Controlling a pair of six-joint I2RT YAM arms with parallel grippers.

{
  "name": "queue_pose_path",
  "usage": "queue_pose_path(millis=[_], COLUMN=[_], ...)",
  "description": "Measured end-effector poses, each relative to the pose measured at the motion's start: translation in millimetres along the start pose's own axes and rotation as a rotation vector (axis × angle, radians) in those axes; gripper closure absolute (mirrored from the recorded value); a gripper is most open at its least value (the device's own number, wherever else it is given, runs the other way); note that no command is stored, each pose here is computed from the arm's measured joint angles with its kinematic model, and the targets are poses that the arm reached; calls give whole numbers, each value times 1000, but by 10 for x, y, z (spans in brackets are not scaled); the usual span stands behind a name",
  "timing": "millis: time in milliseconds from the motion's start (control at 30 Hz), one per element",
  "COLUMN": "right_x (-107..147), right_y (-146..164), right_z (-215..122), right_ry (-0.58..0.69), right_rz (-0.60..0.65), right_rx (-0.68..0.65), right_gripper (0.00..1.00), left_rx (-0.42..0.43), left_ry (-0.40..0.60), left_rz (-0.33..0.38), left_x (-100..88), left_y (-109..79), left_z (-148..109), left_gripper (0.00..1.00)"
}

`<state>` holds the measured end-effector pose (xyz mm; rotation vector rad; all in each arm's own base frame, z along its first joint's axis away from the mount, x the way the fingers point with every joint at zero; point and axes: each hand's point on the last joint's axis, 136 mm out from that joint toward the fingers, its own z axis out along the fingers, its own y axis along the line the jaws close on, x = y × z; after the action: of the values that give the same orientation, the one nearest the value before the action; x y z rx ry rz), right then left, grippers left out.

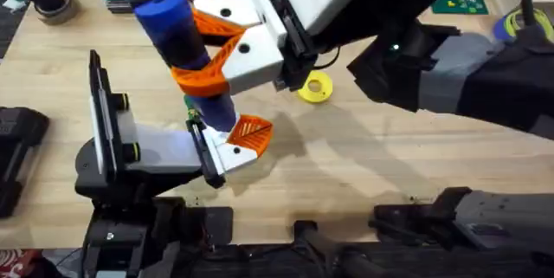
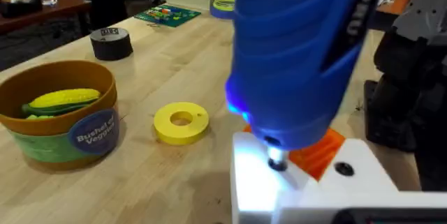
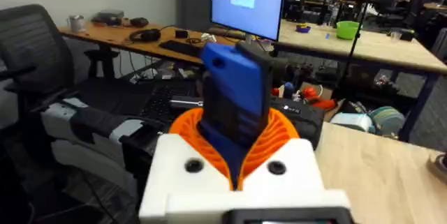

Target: Pick up the gripper from the table and insert it into the empty holder that is missing its gripper. Then pick up a screw, insert it into the mounting hole, and use the screwdriver to tighten it. Finally, clean up the table by picking up the vegetable and placing it into the bucket.

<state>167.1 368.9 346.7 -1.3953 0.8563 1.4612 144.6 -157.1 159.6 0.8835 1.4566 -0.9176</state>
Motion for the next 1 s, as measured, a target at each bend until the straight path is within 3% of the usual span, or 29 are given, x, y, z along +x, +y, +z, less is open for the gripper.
queue_pose_path(millis=[267, 467, 600, 700, 833, 1000], right_x=[-233, -683, -864, -802, -520, -425], right_y=[-50, -270, -341, -444, -656, -843], right_z=[-71, -251, -270, -297, -454, -747], right_ry=[-47, -50, -8, 64, 230, 434], right_rz=[-38, -66, 5, 117, 234, 138], right_rx=[23, 81, 104, 151, 335, 542], right_gripper=[977, 977, 977, 977, 977, 977], left_rx=[0, 0, 0, 0, 0, 0], left_ry=[0, 0, 0, 0, 0, 0], left_rz=[0, 0, 0, 0, 0, 0], left_x=[0, 0, 0, 0, 0, 0], left_y=[1, 1, 1, 1, 1, 1], left_z=[0, 0, 0, 0, 0, 0], left_gripper=[997, 997, 997, 997, 997, 997])
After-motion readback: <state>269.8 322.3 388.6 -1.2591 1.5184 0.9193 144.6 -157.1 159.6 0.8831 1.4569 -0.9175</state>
